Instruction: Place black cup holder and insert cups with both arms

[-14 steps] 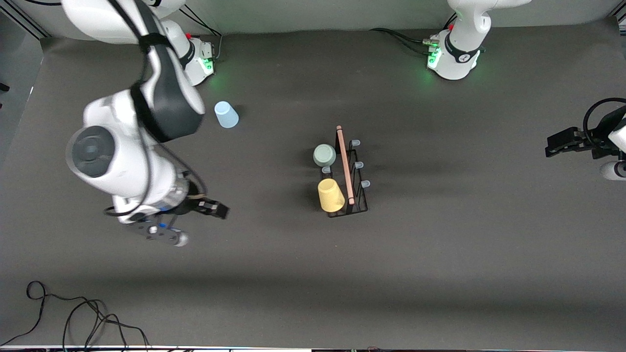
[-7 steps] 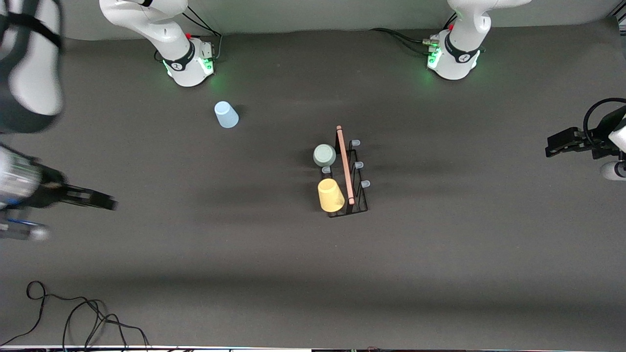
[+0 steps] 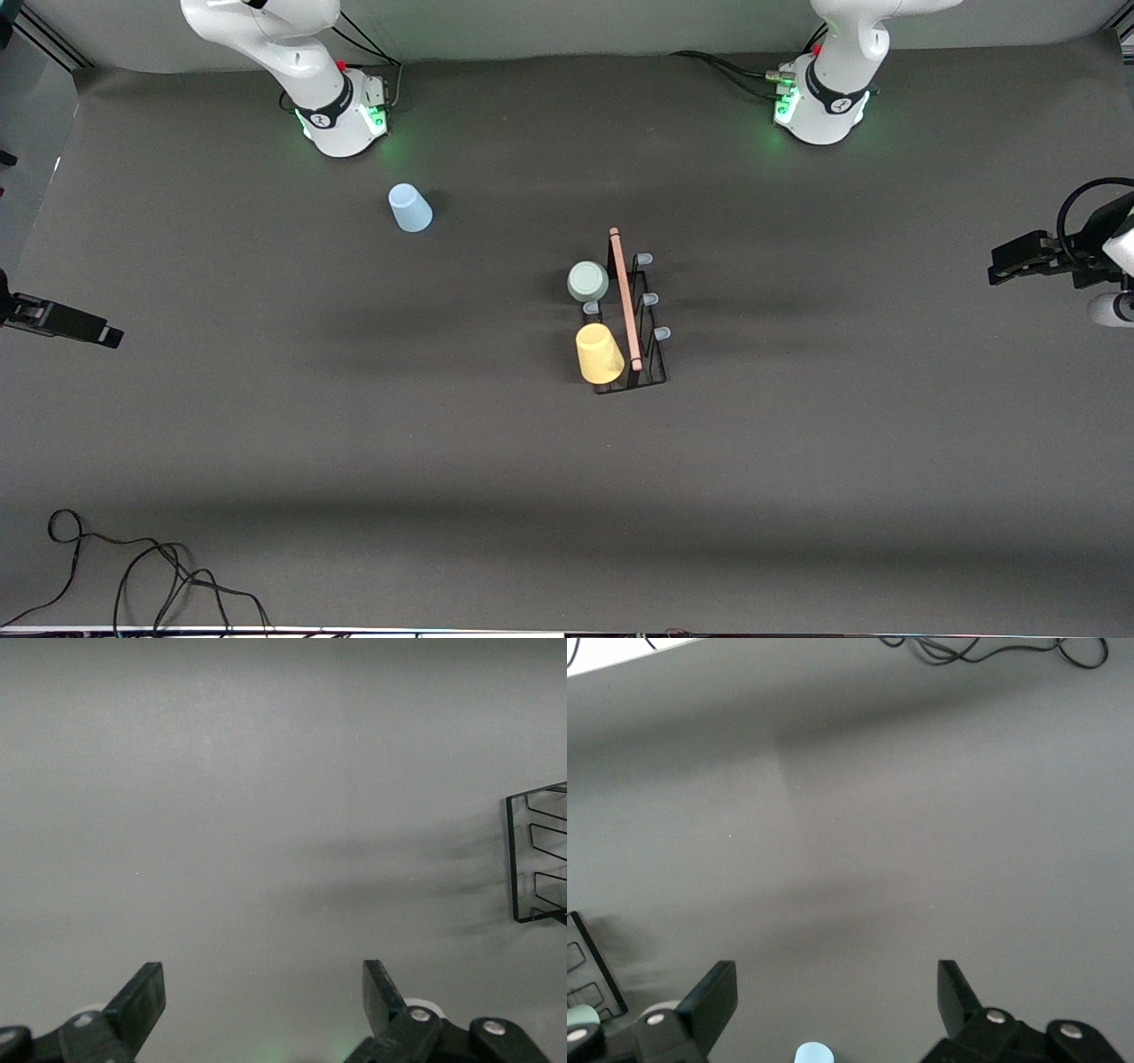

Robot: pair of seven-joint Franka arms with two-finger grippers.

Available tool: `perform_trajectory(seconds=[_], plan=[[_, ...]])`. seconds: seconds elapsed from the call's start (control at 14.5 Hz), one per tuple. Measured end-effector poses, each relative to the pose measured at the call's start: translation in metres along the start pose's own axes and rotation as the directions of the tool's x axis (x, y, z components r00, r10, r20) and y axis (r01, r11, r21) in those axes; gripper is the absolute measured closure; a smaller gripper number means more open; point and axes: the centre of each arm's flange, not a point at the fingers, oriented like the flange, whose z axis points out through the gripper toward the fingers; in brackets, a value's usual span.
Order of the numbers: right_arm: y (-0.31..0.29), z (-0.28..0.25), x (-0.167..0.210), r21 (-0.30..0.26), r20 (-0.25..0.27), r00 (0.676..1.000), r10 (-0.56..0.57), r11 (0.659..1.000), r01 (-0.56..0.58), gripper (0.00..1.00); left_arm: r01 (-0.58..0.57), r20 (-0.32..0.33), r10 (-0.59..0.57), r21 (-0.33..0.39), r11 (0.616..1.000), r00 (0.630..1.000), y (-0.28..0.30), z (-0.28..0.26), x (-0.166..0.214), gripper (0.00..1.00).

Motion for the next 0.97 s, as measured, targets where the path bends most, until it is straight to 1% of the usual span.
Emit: perform_trajectory(seconds=[0.14, 0.28, 0.48, 0.55, 0.69, 0.76, 0.97], plan=[[0.005, 0.005, -0.004, -0.003, 0.017, 1.000, -0.016, 1.000, 0.016, 0.00, 0.000, 0.000, 0.000, 0.000, 1.000, 1.000, 0.000, 0.000, 0.000, 0.00], [0.027, 0.002, -0.015, 0.008, 0.024, 0.999, -0.029, 1.000, 0.029, 0.00, 0.000, 0.000, 0.000, 0.000, 1.000, 1.000, 0.000, 0.000, 0.000, 0.00], [0.055, -0.001, -0.038, 0.036, 0.000, 0.998, -0.060, 0.998, 0.060, 0.00, 0.000, 0.000, 0.000, 0.000, 1.000, 1.000, 0.000, 0.000, 0.000, 0.00], [0.053, 0.001, -0.047, 0.023, -0.009, 0.997, -0.077, 0.997, 0.077, 0.00, 0.000, 0.000, 0.000, 0.000, 1.000, 1.000, 0.000, 0.000, 0.000, 0.00], [0.031, 0.006, -0.063, -0.049, -0.016, 0.990, -0.140, 0.989, 0.139, 0.00, -0.001, 0.000, 0.001, 0.000, 1.000, 1.000, 0.000, 0.000, 0.000, 0.00], [0.016, 0.008, -0.070, -0.070, -0.015, 0.985, -0.172, 0.983, 0.170, 0.00, -0.001, 0.000, 0.001, 0.000, 1.000, 1.000, 0.000, 0.000, 0.000, 0.00], [0.007, 0.005, -0.075, -0.082, -0.032, 0.981, -0.192, 0.978, 0.189, 0.00, -0.001, -0.001, 0.001, 0.000, 1.000, 1.000, 0.000, -0.001, 0.000, 0.00]])
